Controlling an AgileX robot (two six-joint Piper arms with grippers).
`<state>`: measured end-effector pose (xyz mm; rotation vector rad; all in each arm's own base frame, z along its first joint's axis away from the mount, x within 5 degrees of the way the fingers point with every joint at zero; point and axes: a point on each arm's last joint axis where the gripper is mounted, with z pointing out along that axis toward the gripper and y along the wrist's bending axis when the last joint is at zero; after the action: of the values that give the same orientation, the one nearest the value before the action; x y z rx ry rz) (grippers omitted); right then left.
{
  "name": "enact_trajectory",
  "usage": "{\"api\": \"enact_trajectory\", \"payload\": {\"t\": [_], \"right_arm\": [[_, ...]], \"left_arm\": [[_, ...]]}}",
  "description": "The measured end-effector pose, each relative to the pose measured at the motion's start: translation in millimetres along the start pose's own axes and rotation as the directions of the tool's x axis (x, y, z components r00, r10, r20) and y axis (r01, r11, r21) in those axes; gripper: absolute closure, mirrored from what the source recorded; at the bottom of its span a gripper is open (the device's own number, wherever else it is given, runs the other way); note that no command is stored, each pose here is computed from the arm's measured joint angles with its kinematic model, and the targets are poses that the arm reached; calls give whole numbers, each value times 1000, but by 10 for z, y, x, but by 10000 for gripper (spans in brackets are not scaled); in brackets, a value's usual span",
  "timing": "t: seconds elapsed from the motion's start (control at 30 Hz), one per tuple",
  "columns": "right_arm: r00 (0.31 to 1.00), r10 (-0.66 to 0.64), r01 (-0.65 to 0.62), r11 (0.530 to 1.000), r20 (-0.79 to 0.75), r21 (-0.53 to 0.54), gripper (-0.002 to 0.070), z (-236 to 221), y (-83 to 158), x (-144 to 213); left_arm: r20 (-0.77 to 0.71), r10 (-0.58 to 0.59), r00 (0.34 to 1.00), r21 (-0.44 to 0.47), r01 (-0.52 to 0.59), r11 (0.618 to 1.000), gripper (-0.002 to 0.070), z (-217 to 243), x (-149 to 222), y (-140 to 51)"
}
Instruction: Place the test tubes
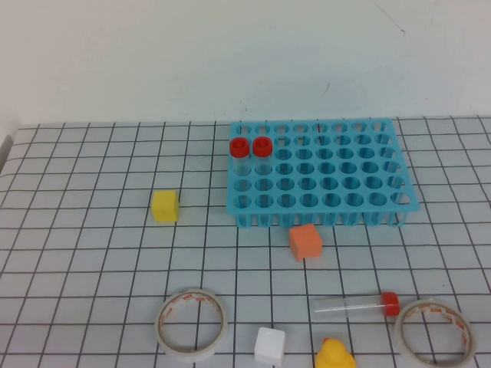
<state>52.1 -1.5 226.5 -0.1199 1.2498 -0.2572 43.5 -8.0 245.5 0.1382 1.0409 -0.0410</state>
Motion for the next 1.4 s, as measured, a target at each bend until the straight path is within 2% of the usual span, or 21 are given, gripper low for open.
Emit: {"api": "enact_trajectory", "payload": {"t": [0.17,0.3,0.33,0.4,0.5,0.6,0.63,0.67,0.8,0.87,1.0,1.1,1.13,1.2,1.3,1.4], "right_arm": [[991,34,-37,999,128,20,678,-8,-22,-116],[970,178,-187,982,164,39,678,-13,-62,-140],[960,229,-239,970,162,44,678,-13,-74,-134],[960,244,-252,967,138,44,678,-6,-76,-134],[962,262,-266,963,71,42,678,24,-109,-284],[965,263,-263,964,5,37,678,25,-166,-554],[968,251,-250,968,-28,35,678,23,-203,-721],[967,250,-248,968,-56,34,678,36,-221,-800],[918,276,-280,960,-286,27,678,159,-239,-935],[862,282,-302,953,-421,19,678,246,-213,-905],[757,211,-286,958,-619,-23,678,374,-139,-712],[649,205,-348,936,-733,-46,678,413,-41,-542],[582,180,-414,905,-793,-98,678,449,61,-459],[554,153,-495,851,-818,-176,678,506,177,-434],[538,184,-628,739,-823,-245,678,641,324,-446],[502,251,-738,623,-828,-259,678,806,427,-440]], "left_arm": [[29,-29,999,-2,29,1000,676,0,-26,3],[89,-120,989,-20,122,992,676,-4,-78,28],[64,-134,989,-29,136,990,676,19,-118,40],[24,-138,990,-34,139,990,676,68,-240,56],[-33,-121,992,-35,120,992,676,133,-532,84],[-93,-48,994,-27,46,999,676,213,-829,111],[-176,13,984,-13,-16,1000,676,305,-946,126],[-226,31,974,-4,-32,999,676,359,-962,129],[-457,22,889,27,-11,1000,676,545,-882,122],[-553,-11,833,33,36,999,676,606,-760,96],[-718,-42,695,35,97,995,676,650,-438,43],[-808,-81,583,12,154,988,676,622,-175,-6],[-844,-115,523,-12,197,980,676,584,-51,-40],[-858,-134,496,-26,218,976,676,569,5,-57],[-857,-142,495,-32,224,974,676,574,19,-60],[-855,-143,499,-33,223,974,676,577,17,-58]]}}
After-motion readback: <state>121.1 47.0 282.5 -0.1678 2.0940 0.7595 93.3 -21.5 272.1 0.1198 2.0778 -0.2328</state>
